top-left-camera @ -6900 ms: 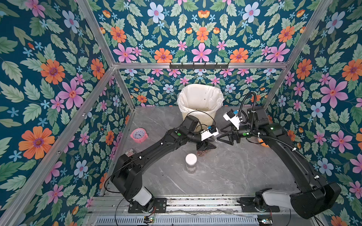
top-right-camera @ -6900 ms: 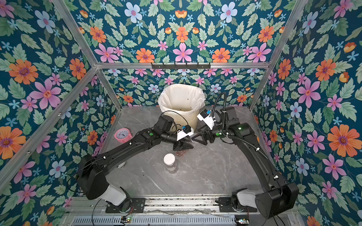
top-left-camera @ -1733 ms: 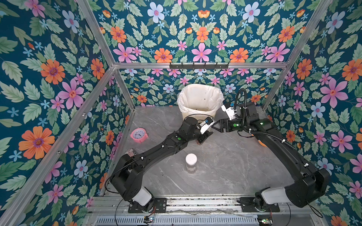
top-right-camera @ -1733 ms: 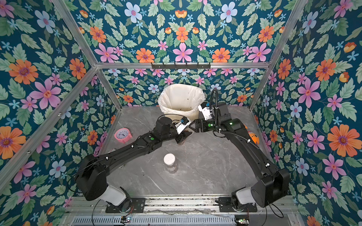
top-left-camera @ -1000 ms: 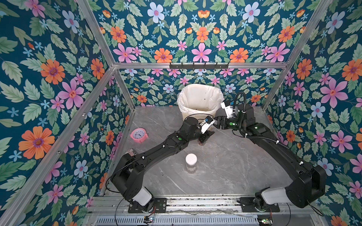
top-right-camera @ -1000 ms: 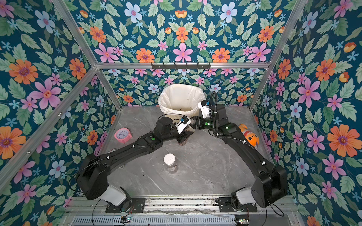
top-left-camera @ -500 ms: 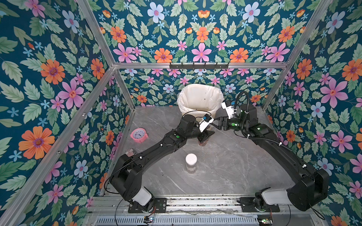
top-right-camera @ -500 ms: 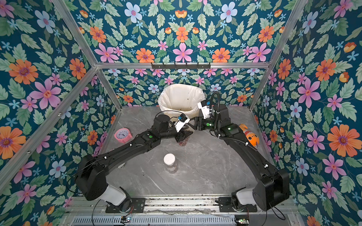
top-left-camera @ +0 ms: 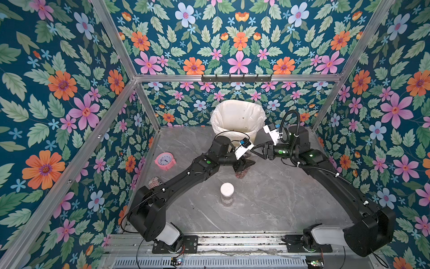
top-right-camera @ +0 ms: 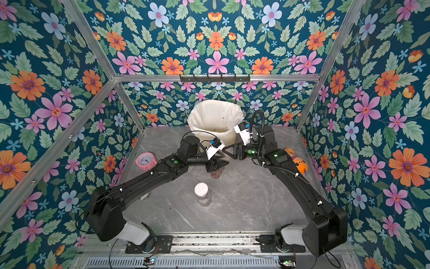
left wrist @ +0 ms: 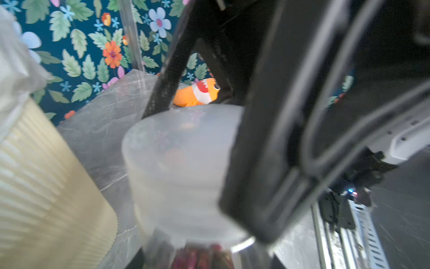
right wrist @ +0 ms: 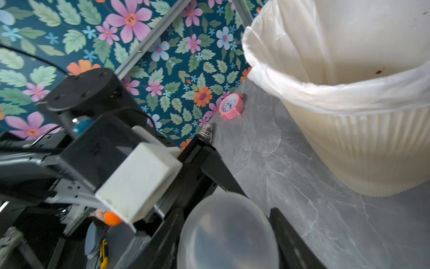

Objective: Empty the moldy dried flower tea in the jars
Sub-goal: Unscrew the lid from the jar.

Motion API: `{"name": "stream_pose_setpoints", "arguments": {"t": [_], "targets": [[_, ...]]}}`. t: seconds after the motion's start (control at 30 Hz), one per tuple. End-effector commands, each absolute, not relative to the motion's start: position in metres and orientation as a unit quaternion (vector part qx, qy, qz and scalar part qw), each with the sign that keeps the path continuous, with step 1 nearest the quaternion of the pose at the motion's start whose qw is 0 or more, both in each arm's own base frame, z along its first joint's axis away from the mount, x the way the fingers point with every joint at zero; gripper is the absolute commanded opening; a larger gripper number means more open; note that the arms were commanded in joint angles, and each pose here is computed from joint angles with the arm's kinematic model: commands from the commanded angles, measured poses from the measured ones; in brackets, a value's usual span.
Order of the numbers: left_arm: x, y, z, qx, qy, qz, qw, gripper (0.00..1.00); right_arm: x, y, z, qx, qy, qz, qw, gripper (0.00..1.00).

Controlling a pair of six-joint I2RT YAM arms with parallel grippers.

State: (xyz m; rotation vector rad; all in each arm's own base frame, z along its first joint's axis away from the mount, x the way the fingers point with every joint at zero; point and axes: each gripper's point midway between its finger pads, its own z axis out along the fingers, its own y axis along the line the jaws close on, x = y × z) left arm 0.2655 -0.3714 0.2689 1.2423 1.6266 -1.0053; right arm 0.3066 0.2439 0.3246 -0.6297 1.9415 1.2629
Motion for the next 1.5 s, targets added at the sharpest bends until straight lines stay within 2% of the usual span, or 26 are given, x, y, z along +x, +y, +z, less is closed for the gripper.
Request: {"name": "stream_pose_setpoints", "arguments": {"t": [0.0,0.23,0.37,0.53,0.67,0.73,0.83,0.9,1.1,1.47], "targets": [[0.227,-0.375,0.296,0.544,0.566,-0.475,0.398,0.47,0.287,0.247,0.338,-0.300,0.704,0.535,0.359,0.57],[0.201,-0.373,0.305,0.567,0.526,-0.528,0.350,0.48,0.255,0.252,0.353,-0.364,0.636,0.600,0.321,0.59],[0.206,-0.372,0.295,0.566,0.539,-0.519,0.345,0.47,0.258,0.248,0.359,-0.358,0.631,0.607,0.326,0.63],[0.247,-0.372,0.283,0.531,0.592,-0.444,0.413,0.47,0.291,0.238,0.351,-0.285,0.699,0.535,0.379,0.85],[0.291,-0.368,0.280,0.473,0.641,-0.373,0.476,0.46,0.322,0.221,0.333,-0.212,0.762,0.460,0.405,0.85],[0.306,-0.366,0.282,0.448,0.655,-0.353,0.496,0.46,0.337,0.210,0.324,-0.172,0.784,0.423,0.421,0.82],[0.322,-0.363,0.281,0.420,0.673,-0.327,0.513,0.46,0.348,0.204,0.320,-0.140,0.795,0.405,0.430,0.75],[0.330,-0.361,0.277,0.409,0.685,-0.315,0.514,0.46,0.350,0.206,0.321,-0.139,0.790,0.409,0.434,0.75],[0.334,-0.363,0.268,0.404,0.697,-0.311,0.504,0.46,0.358,0.223,0.320,-0.142,0.791,0.420,0.422,0.82],[0.332,-0.367,0.266,0.410,0.699,-0.311,0.497,0.47,0.371,0.248,0.320,-0.145,0.790,0.431,0.411,0.82]]}}
